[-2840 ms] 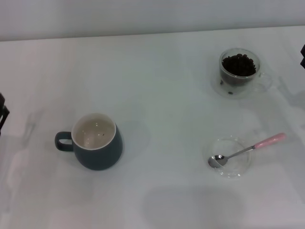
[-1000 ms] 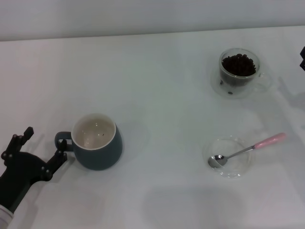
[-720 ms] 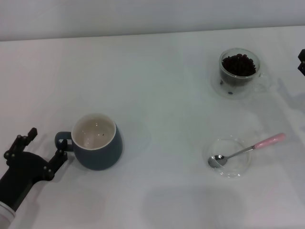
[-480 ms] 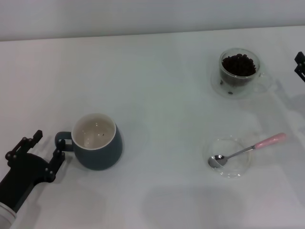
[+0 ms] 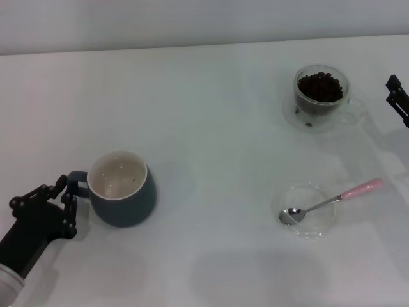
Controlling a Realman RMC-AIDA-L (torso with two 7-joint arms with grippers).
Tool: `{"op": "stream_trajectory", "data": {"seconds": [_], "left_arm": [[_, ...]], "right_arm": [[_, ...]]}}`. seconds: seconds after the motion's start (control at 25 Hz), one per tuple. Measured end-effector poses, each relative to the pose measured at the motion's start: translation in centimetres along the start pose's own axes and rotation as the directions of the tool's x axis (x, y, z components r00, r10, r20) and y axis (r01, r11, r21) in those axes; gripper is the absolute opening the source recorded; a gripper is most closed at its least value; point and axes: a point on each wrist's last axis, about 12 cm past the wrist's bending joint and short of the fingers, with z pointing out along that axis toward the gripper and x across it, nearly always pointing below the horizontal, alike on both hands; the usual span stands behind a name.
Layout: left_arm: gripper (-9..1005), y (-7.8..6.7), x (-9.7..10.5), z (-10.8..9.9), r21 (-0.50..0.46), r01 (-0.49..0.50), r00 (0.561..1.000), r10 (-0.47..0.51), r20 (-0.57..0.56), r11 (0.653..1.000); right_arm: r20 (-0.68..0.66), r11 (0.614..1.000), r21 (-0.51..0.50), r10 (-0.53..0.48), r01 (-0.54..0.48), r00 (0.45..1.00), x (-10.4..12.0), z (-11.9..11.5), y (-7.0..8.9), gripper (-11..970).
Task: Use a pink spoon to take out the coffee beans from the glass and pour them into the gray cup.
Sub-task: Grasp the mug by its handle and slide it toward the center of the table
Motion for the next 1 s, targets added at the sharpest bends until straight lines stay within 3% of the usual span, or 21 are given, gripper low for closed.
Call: {"op": "stream_trajectory", "data": {"seconds": [0.32, 1.0], "left_arm": [[81, -0.6, -1.2, 2.0, 0.089, -0.034, 0.999, 0.031, 0.039, 0.995], [88, -2.5, -4.0, 8.7, 0.283, -0.146, 0.989, 0.144, 0.026, 0.948]], "right_arm": [[-0.004, 1.000, -0.003, 0.008, -0.008, 1.000, 0.1, 0.1, 0.2, 872], [0.008, 1.000, -0.010, 0.004, -0.004, 1.000, -0.2, 0.5, 0.3, 873]]}}
